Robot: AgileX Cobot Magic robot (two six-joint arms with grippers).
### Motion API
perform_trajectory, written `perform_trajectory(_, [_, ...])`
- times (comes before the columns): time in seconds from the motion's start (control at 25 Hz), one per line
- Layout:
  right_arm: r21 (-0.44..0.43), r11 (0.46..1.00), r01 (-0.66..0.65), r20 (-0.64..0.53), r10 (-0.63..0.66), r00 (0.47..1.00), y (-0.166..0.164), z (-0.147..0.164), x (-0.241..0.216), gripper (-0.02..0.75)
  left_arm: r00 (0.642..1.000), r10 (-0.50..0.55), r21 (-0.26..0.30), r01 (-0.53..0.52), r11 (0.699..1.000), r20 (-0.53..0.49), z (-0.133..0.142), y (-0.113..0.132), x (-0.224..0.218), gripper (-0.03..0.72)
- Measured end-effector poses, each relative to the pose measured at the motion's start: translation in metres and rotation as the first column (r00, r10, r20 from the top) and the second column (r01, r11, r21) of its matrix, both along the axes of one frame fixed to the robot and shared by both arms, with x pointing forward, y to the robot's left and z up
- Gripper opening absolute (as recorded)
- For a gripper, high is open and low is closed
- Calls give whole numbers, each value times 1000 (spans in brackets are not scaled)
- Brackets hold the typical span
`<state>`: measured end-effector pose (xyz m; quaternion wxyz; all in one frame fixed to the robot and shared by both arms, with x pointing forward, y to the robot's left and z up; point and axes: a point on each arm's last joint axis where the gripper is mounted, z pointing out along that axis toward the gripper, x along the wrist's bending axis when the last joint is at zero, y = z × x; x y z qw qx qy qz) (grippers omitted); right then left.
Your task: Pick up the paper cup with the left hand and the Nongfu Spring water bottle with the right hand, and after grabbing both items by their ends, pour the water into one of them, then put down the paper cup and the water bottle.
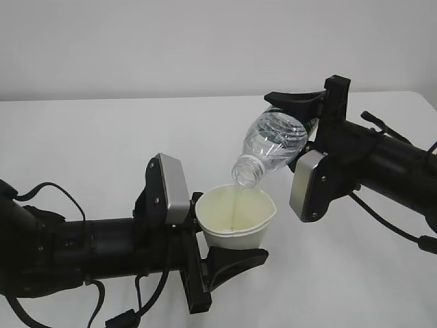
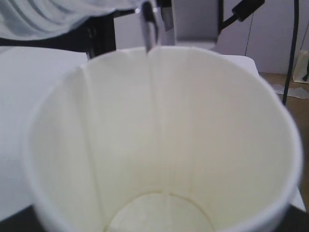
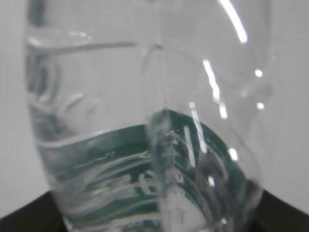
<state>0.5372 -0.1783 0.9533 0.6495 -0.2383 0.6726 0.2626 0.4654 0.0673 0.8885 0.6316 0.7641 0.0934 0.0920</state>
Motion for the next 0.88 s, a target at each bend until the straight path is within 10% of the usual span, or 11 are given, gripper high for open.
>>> perform_trajectory(0.88, [-15,1000,-1,15,1,1000,0,0,0,457,1000,0,0,0,1000,0,0,0,0,461])
